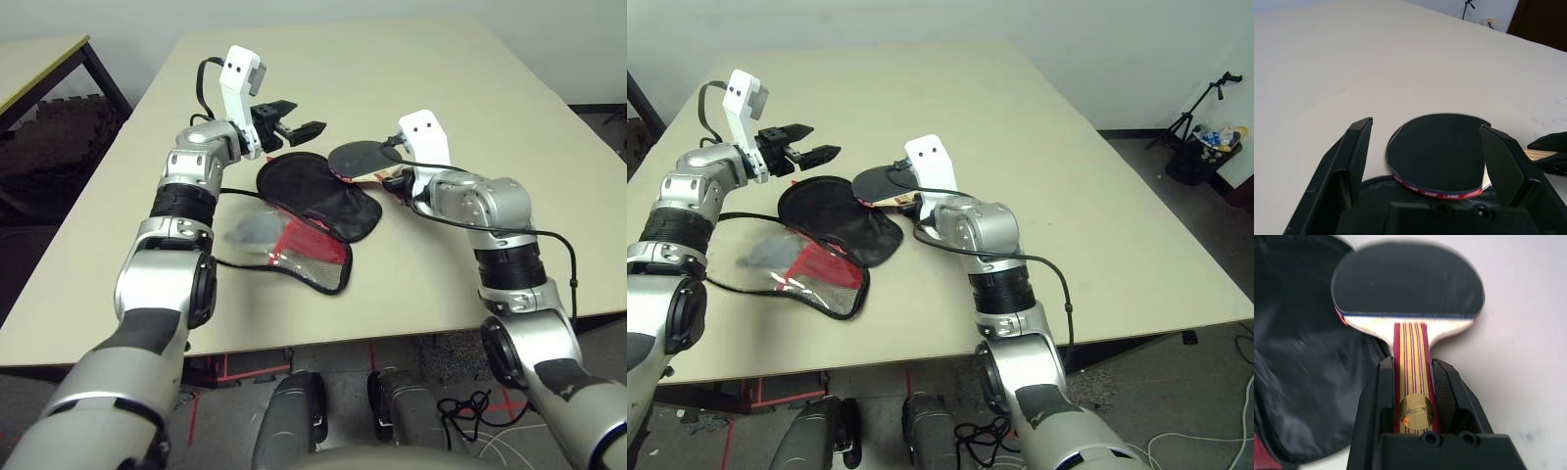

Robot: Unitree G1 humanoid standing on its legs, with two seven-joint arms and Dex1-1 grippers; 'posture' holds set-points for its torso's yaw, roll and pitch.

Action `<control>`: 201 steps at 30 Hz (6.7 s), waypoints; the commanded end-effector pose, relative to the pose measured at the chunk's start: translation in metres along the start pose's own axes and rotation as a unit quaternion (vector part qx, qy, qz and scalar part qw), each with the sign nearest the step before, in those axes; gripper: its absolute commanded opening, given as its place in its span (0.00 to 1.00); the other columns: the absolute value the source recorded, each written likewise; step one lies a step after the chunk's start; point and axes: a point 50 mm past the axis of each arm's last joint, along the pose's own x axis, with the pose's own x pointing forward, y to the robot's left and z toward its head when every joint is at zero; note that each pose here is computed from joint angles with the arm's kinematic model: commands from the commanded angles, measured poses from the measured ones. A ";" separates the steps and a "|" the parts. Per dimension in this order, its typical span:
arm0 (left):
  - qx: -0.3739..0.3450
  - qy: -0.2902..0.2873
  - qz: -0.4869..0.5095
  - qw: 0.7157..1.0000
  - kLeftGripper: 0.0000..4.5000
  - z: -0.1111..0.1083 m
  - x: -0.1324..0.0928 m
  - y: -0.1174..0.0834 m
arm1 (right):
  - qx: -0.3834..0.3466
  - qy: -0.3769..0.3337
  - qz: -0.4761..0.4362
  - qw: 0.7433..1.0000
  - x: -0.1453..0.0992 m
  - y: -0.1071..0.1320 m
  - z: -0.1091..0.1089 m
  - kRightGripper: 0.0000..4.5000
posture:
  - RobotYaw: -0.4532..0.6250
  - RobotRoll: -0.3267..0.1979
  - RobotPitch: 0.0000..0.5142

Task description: Store the ping-pong paddle in its case and zip it.

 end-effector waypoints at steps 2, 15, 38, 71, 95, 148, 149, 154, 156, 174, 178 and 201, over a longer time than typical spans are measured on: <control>-0.009 -0.001 0.005 1.000 1.00 -0.007 -0.004 0.000 | -0.013 -0.091 -0.024 0.995 -0.004 -0.004 0.024 0.19 | 0.43 0.62 0.21; -0.015 -0.002 0.003 1.000 1.00 -0.008 0.000 -0.003 | -0.067 0.018 0.024 0.997 -0.001 -0.013 -0.008 0.10 | 0.41 0.62 0.20; -0.014 0.011 -0.004 1.000 1.00 -0.015 -0.002 -0.006 | -0.049 0.144 0.022 0.988 0.030 -0.019 -0.032 0.99 | 0.46 0.62 0.21; -0.018 0.015 0.006 1.000 1.00 -0.021 -0.003 -0.007 | 0.003 0.109 -0.001 0.994 0.034 -0.037 -0.023 0.26 | 0.45 0.62 0.22; -0.016 0.015 0.010 1.000 1.00 -0.023 -0.005 -0.006 | 0.019 0.123 0.006 0.992 0.038 -0.038 -0.030 0.74 | 0.46 0.62 0.22; -0.014 0.019 0.006 1.000 1.00 -0.026 -0.002 -0.011 | 0.044 0.040 0.025 0.998 0.024 -0.046 0.014 0.25 | 0.45 0.62 0.22; -0.013 0.019 0.006 1.000 1.00 -0.025 -0.002 -0.011 | 0.031 0.041 0.041 0.998 0.024 -0.039 0.015 0.25 | 0.45 0.62 0.22; -0.007 0.020 0.004 1.000 1.00 -0.016 -0.007 -0.005 | -0.014 0.069 0.111 0.991 0.024 -0.006 0.013 0.25 | 0.46 0.62 0.22; -0.003 0.020 0.005 1.000 1.00 -0.011 -0.010 -0.002 | -0.029 0.079 0.128 0.988 0.025 0.003 0.011 0.25 | 0.46 0.62 0.21; 0.007 0.021 0.025 0.999 1.00 -0.005 -0.024 0.004 | -0.042 0.128 0.162 0.977 0.037 0.014 -0.015 0.25 | 0.50 0.62 0.23; 0.004 0.027 0.018 0.999 1.00 -0.006 -0.022 0.001 | -0.047 0.138 0.169 0.975 0.038 0.015 -0.020 0.25 | 0.50 0.62 0.23; 0.021 0.289 -0.003 0.957 1.00 0.035 -0.154 0.050 | -0.073 0.074 0.154 0.983 -0.008 -0.041 0.004 0.99 | 0.51 0.62 0.22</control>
